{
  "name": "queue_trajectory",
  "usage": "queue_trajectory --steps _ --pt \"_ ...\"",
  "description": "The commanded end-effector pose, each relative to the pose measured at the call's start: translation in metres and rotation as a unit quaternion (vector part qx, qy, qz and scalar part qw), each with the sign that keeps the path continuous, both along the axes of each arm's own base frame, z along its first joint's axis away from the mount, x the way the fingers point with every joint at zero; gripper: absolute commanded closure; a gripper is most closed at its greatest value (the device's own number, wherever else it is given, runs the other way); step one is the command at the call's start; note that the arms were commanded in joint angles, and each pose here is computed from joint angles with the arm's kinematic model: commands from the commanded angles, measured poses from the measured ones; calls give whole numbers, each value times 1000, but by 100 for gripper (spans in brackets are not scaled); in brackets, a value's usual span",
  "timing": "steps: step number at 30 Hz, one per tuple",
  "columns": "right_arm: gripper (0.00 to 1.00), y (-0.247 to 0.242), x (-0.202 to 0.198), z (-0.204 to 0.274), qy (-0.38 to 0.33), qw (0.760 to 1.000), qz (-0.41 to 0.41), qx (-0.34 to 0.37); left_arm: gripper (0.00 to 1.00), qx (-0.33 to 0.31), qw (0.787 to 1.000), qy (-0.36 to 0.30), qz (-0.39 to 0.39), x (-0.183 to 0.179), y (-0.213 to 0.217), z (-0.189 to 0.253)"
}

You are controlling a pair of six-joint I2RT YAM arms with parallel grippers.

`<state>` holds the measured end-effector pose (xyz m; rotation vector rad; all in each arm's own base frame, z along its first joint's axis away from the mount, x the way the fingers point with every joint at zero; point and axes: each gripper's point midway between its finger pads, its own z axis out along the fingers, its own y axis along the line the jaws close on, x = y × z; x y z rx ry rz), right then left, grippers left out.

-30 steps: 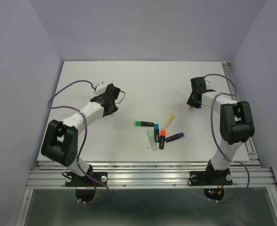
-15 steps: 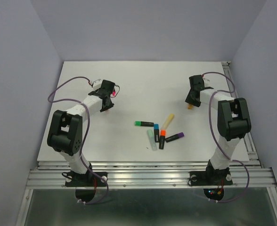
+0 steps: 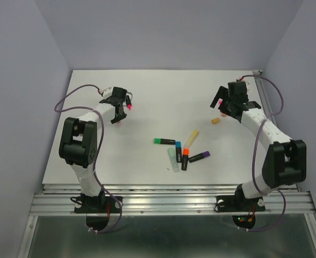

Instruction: Open the pen caps

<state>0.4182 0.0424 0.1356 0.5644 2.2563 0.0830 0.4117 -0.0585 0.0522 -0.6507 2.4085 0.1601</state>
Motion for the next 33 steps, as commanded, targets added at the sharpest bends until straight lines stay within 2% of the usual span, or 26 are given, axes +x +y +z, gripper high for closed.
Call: queue_trajectory --steps 1,2,3,5,6,13,16,19,23,24,25,26,28,33 --pt "0 20 -33 32 -44 996 55 52 69 -17 1000 -17 9 15 9 10" --pt "0 21 -44 25 -38 996 60 55 67 -21 1000 -15 11 16 10 10" --pt "0 23 -53 38 -59 994 69 63 66 -27 1000 -10 14 16 11 7" --pt "0 24 -67 32 -60 993 81 65 56 -40 999 -6 17 20 12 5" --pt "0 24 -71 33 -63 992 82 66 55 -39 999 -9 20 22 15 7" --pt "0 6 -109 38 -67 995 50 48 26 -47 998 -4 37 26 16 11" --pt "0 6 -114 42 -77 995 48 51 22 -64 997 -8 31 21 11 18" --pt "0 4 -121 39 -83 994 43 53 12 -84 996 -17 18 9 5 30" --pt "0 -4 -124 30 -73 996 0 60 5 -119 992 -36 -10 -17 -15 48" --pt "0 -6 -124 28 -68 996 -13 64 5 -131 991 -25 -17 -32 -23 40" --pt "0 -9 -125 24 -57 996 -24 58 2 -143 988 -48 -35 -40 -39 55" --pt "0 -9 -124 22 -54 997 -24 58 1 -141 989 -40 -30 -56 -45 47" --pt "0 -9 -123 18 -44 997 -26 58 1 -157 985 -58 -34 -74 -64 59" --pt "0 -7 -124 6 -28 997 -27 61 1 -196 974 -35 -108 -144 -139 52"
